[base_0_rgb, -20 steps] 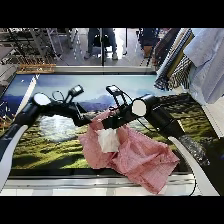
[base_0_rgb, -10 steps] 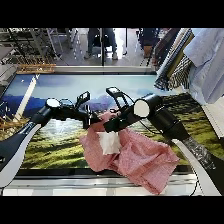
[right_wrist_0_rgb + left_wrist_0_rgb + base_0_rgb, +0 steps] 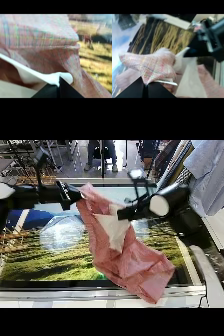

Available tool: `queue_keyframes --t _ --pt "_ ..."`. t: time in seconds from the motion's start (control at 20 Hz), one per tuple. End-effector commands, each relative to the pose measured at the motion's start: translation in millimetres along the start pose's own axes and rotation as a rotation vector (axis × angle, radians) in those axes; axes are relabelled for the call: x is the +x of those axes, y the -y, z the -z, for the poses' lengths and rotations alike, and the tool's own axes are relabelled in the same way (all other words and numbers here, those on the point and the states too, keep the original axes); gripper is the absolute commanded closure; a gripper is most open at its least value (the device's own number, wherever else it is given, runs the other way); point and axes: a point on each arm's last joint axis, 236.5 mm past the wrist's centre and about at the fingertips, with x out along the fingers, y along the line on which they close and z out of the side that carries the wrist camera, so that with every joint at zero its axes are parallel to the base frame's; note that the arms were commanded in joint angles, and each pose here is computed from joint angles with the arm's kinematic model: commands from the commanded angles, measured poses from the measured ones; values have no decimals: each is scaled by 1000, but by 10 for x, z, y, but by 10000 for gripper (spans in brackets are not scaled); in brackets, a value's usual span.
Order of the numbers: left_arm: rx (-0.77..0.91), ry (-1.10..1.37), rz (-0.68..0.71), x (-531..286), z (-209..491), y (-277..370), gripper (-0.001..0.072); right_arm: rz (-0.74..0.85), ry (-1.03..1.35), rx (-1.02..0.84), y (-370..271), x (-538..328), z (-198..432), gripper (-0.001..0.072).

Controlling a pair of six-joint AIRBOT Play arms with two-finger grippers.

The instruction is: Fold the clothes and pants, and hang the long-sleeved shirts on hangers.

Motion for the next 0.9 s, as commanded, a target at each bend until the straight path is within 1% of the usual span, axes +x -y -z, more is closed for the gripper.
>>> queue_keyframes --t 0.0,0.05,0.1,0.2,0.3,0.35,0.4,0.45,0.5,0.55,0.65,0.7,0.75,0.85 --pt "-116 -80 -226 -399 -169 -29 698 3 234 33 -12 -627 -573 692" --pt "-188 -114 -317 -453 -43 -235 698 8 240 44 5 -635 -587 692" --pt "-237 -149 -360 -471 96 -375 698 18 225 58 40 -553 -563 692" --pt "-341 -204 -354 -335 371 -507 698 25 171 52 23 -241 -469 691" --pt "-406 -248 -335 -141 620 -607 680 -32 107 44 -200 135 -364 691" --pt "-428 -285 -317 -78 764 -621 575 -61 88 31 -340 312 -334 691" --pt "-447 -335 -302 -72 916 -616 393 -74 80 13 -454 464 -321 690" --pt "-464 -417 -312 -173 1134 -647 282 -82 73 -6 -559 609 -300 690" --pt "-485 -532 -373 -413 1420 -753 306 -88 58 -29 -655 750 -255 690" --pt "-514 -658 -484 -779 1716 -920 308 -88 36 -50 -723 875 -192 690" --pt "-612 -892 -797 -1871 2241 -1294 308 -85 -5 -86 -808 1078 -73 690" --pt "-677 -937 -947 -2407 2417 -1437 308 -80 -20 -107 -815 1166 -32 690" --pt "-748 -937 -1067 -2909 2582 -1545 307 -76 -34 -109 -813 1236 4 690" --pt "-885 -821 -1224 -3645 2848 -1734 305 -69 -50 -141 -800 1320 55 689"
